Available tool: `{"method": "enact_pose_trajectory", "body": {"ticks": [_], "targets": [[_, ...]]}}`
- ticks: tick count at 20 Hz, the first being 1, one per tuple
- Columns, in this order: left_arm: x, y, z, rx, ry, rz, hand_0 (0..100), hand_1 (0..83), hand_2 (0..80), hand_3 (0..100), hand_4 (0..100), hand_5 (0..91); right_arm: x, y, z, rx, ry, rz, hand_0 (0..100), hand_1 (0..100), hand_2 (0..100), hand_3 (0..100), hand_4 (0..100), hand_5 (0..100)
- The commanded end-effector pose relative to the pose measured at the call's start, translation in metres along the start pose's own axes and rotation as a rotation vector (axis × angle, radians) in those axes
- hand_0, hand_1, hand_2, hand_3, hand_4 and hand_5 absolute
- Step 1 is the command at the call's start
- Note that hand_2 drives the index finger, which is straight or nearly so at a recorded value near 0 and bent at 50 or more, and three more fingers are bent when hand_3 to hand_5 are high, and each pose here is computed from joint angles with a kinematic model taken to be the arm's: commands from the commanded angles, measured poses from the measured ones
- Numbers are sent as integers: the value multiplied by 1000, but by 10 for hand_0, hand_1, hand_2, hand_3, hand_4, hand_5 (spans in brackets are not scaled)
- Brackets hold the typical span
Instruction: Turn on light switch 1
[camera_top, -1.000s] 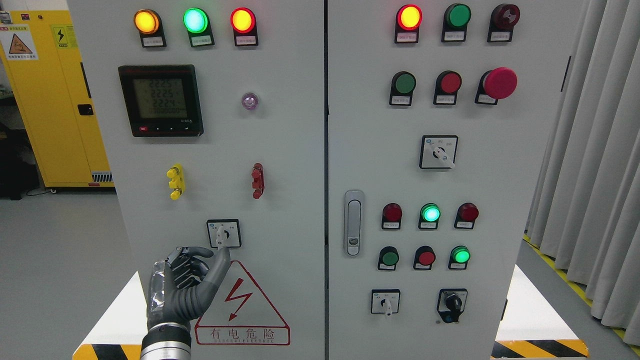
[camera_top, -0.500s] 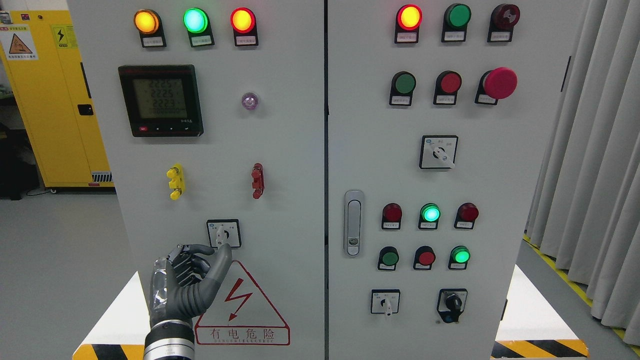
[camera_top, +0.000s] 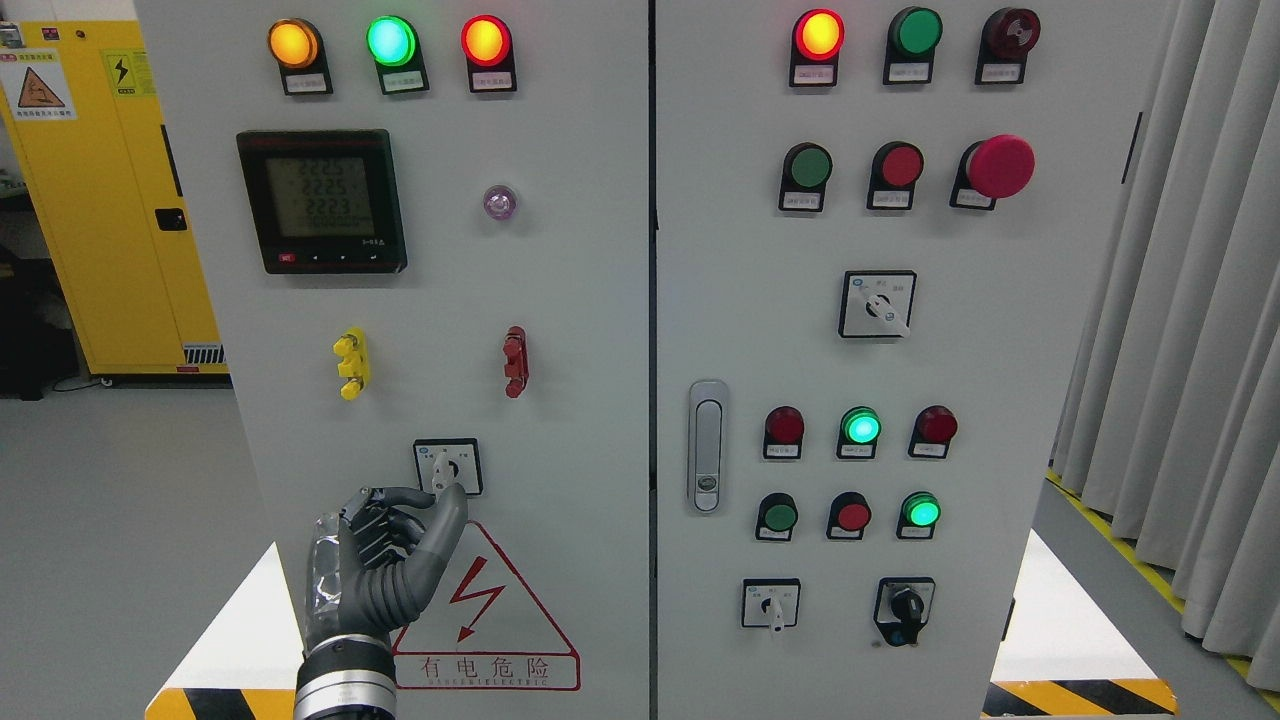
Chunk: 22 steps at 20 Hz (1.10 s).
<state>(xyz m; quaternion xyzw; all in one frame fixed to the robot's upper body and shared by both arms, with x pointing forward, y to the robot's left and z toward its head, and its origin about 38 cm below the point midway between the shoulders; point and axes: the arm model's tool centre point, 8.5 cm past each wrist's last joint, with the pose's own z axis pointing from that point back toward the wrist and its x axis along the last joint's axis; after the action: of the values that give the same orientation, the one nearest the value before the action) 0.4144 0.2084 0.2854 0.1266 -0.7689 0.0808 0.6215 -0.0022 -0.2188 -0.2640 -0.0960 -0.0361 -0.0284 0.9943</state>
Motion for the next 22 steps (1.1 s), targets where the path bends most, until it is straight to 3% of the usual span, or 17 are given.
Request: {"method": "enact_pose_trajectory", "body": {"ticks": [1, 22], "targets": [[-1, -3, -1, -4, 6, -3, 213, 711, 572, 873, 867, 852, 0, 0, 0, 1, 0, 0, 0, 500, 40, 0, 0, 0], [-2, -7, -9, 1, 14, -27, 237, 703, 572, 872, 866, 854, 0, 0, 0, 1, 0, 0, 0, 500, 40, 0, 0, 0]]}}
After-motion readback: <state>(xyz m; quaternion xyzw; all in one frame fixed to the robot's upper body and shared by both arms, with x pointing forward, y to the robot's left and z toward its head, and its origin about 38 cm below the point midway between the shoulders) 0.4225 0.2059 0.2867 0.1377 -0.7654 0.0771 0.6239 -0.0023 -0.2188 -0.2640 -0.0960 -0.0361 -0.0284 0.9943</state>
